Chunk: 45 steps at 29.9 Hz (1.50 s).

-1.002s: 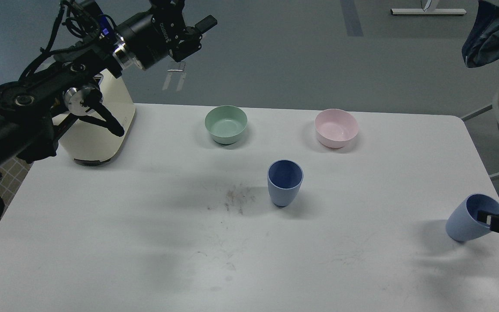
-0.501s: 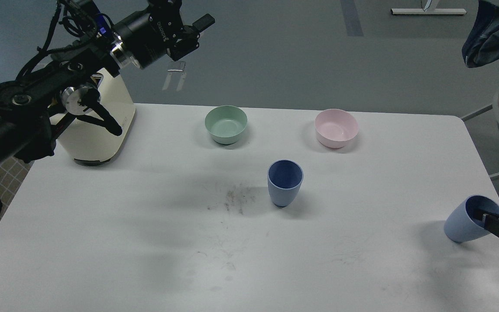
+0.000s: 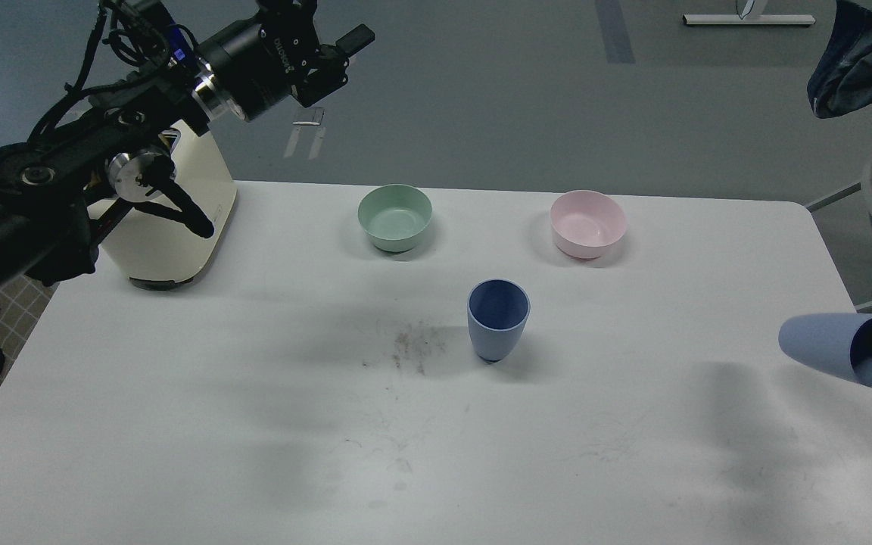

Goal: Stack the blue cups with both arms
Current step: 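Lift the blue cup with the right gripper over the centered cup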

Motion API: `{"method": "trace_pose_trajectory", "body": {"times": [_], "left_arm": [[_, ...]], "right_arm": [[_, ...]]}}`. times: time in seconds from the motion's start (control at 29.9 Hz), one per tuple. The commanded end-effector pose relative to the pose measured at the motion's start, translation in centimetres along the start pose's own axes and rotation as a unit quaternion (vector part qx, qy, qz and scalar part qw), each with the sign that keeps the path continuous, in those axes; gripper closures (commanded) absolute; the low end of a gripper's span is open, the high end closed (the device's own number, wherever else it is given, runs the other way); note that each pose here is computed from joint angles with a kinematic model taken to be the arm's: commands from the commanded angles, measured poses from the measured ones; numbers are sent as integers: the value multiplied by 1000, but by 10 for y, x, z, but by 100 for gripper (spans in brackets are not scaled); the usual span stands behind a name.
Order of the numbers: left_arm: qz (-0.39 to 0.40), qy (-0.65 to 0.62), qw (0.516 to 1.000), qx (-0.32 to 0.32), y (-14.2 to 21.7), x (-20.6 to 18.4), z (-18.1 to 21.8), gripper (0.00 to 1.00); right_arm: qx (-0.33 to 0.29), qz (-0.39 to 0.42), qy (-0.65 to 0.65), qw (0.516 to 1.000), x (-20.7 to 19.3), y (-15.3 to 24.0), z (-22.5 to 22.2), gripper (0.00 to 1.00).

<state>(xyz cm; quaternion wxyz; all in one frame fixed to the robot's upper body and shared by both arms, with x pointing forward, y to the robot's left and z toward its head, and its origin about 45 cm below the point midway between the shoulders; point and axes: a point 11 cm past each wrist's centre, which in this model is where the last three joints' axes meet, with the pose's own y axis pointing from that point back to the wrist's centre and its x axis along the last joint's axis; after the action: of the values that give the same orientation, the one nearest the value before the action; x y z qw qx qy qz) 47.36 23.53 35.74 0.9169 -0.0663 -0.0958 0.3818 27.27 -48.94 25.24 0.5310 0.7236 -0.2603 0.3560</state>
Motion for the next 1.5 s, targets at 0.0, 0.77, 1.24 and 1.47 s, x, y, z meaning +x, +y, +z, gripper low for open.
{"method": "trace_pose_trajectory", "body": {"times": [0.0, 0.77, 1.24, 1.47], "left_arm": [[0, -1, 1000, 1, 1, 1, 0, 2], [4, -4, 1000, 5, 4, 4, -1, 2], [1, -2, 1000, 3, 2, 1, -1, 2], [3, -4, 1000, 4, 3, 3, -1, 2]], "right_arm": [[17, 22, 10, 1000, 37, -2, -12, 100], [170, -66, 221, 958, 181, -158, -233, 100], [179, -186, 366, 894, 146, -153, -306, 100], [186, -195, 342, 900, 138, -156, -314, 100]]}}
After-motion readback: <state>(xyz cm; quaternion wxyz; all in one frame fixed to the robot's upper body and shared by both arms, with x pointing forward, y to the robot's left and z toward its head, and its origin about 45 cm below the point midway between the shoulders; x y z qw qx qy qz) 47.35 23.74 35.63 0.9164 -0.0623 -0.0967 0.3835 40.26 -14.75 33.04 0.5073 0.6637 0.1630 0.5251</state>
